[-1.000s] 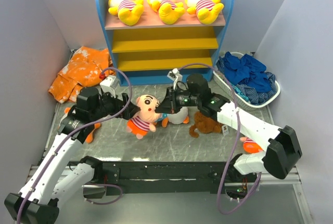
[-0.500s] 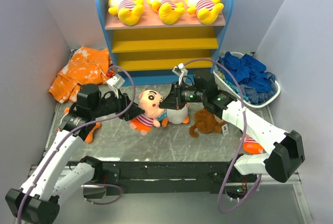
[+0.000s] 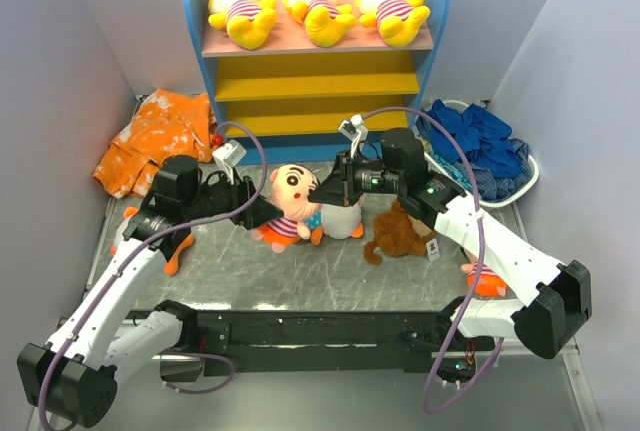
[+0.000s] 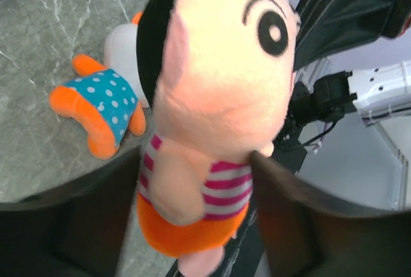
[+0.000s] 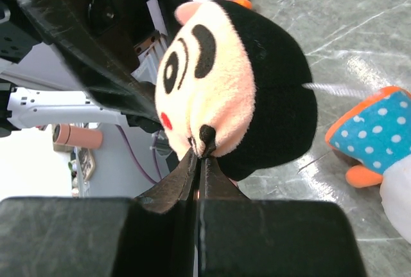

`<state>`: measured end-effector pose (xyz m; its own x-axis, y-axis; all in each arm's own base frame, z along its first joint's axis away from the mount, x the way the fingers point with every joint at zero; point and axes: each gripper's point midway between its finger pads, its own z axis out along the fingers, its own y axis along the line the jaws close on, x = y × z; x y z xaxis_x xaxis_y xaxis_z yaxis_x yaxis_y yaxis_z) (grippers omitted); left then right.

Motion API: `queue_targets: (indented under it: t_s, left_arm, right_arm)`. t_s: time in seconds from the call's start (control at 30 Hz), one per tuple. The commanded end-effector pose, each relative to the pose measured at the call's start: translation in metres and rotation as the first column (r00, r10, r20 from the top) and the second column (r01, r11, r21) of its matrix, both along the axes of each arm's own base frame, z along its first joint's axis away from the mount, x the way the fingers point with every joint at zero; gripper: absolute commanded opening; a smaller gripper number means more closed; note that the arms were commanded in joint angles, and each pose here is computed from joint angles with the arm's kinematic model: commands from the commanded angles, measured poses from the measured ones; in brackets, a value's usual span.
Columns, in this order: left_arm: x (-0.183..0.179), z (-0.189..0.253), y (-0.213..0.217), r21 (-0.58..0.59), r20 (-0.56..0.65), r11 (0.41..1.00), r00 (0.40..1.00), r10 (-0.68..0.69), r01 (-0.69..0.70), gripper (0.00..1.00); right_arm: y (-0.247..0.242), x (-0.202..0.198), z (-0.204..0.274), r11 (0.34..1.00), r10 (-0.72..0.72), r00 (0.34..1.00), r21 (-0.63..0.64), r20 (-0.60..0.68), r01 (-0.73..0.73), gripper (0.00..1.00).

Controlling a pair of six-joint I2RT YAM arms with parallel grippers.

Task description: Place and organize the stuffed toys onto the shelf

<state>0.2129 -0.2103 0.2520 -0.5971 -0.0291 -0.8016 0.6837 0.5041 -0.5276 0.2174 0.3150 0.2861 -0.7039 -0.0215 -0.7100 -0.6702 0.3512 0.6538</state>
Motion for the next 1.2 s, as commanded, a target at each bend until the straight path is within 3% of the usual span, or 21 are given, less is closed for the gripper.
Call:
queue_targets:
  t_s: [0.0, 0.13, 0.17, 0.27, 0.33, 0.4, 0.5, 0.57, 0.67, 0.7, 0.77, 0.8, 0.87, 0.97, 1.07, 1.1, 1.17]
  left_arm:
    - [-0.002, 0.002, -0.005, -0.023, 0.019, 0.999, 0.999, -0.045, 0.046, 0.47]
    - [-0.003, 0.009, -0.015, -0.108, -0.011, 0.991, 0.997, -0.075, 0.074, 0.06]
    - [-0.003, 0.011, -0.017, -0.142, -0.058, 0.988, 0.996, -0.063, 0.054, 0.01]
    - [0.007, 0.022, -0.019, -0.218, -0.112, 0.976, 0.994, -0.002, -0.023, 0.01]
    - [0.018, 0.036, -0.019, -0.273, -0.099, 0.959, 0.994, 0.055, -0.08, 0.01]
    - [0.026, 0.045, -0.018, -0.329, -0.151, 0.932, 0.983, 0.107, -0.152, 0.01]
    - [0.039, 0.061, -0.016, -0.408, -0.17, 0.885, 0.971, 0.166, -0.223, 0.01]
    - [0.047, 0.069, -0.017, -0.439, -0.193, 0.862, 0.964, 0.185, -0.253, 0.01]
    - [0.056, 0.078, -0.022, -0.474, -0.235, 0.835, 0.954, 0.186, -0.28, 0.01]
    - [0.056, 0.085, -0.024, -0.482, -0.234, 0.833, 0.956, 0.176, -0.271, 0.01]
    - [0.059, 0.085, -0.031, -0.465, -0.248, 0.841, 0.953, 0.176, -0.276, 0.01]
    - [0.061, 0.088, -0.032, -0.446, -0.26, 0.846, 0.947, 0.189, -0.292, 0.01]
    - [0.062, 0.089, -0.036, -0.425, -0.252, 0.852, 0.944, 0.213, -0.306, 0.01]
    - [0.061, 0.091, -0.038, -0.422, -0.269, 0.846, 0.936, 0.226, -0.326, 0.01]
    - [0.059, 0.091, -0.037, -0.425, -0.286, 0.84, 0.93, 0.229, -0.337, 0.01]
    - [0.057, 0.092, -0.037, -0.426, -0.289, 0.84, 0.93, 0.226, -0.336, 0.01]
    - [0.054, 0.091, -0.039, -0.427, -0.305, 0.843, 0.93, 0.205, -0.326, 0.01]
  right_arm:
    - [-0.001, 0.0, 0.044, 0.996, 0.001, 0.996, 0.089, 0.089, -0.009, 0.0]
    - [-0.003, 0.008, 0.047, 0.994, -0.065, 0.996, 0.095, 0.061, 0.059, 0.13]
    - [-0.005, 0.015, 0.043, 0.99, -0.115, 0.992, 0.089, 0.049, 0.11, 0.29]
    - [-0.018, 0.02, 0.039, 0.968, -0.231, 0.973, 0.094, -0.008, 0.231, 0.61]
    - [-0.033, 0.027, 0.03, 0.916, -0.376, 0.921, 0.112, -0.104, 0.386, 0.69]
    - [-0.041, 0.028, 0.029, 0.853, -0.444, 0.862, 0.18, -0.244, 0.49, 0.71]
    - [-0.054, 0.02, 0.033, 0.763, -0.445, 0.825, 0.335, -0.349, 0.553, 0.68]
    - [-0.056, 0.018, 0.036, 0.75, -0.465, 0.823, 0.348, -0.327, 0.562, 0.64]
    - [-0.042, 0.016, 0.048, 0.831, -0.461, 0.882, 0.301, -0.099, 0.468, 0.62]
    - [-0.038, 0.016, 0.047, 0.88, -0.439, 0.893, 0.25, 0.099, 0.405, 0.61]
    - [-0.03, 0.01, 0.052, 0.909, -0.416, 0.869, 0.157, 0.267, 0.387, 0.6]
    - [-0.033, 0.012, 0.057, 0.92, -0.388, 0.819, 0.12, 0.422, 0.374, 0.61]
    - [-0.033, 0.005, 0.062, 0.927, -0.35, 0.762, 0.086, 0.544, 0.364, 0.59]
    - [-0.037, -0.003, 0.068, 0.953, -0.23, 0.604, 0.051, 0.764, 0.298, 0.58]
    - [-0.029, -0.019, 0.065, 0.981, -0.104, 0.498, 0.005, 0.861, 0.195, 0.57]
    - [-0.026, -0.022, 0.063, 0.984, -0.044, 0.416, -0.032, 0.908, 0.175, 0.57]
    - [-0.024, -0.023, 0.061, 0.983, 0.006, 0.324, -0.065, 0.946, 0.17, 0.61]
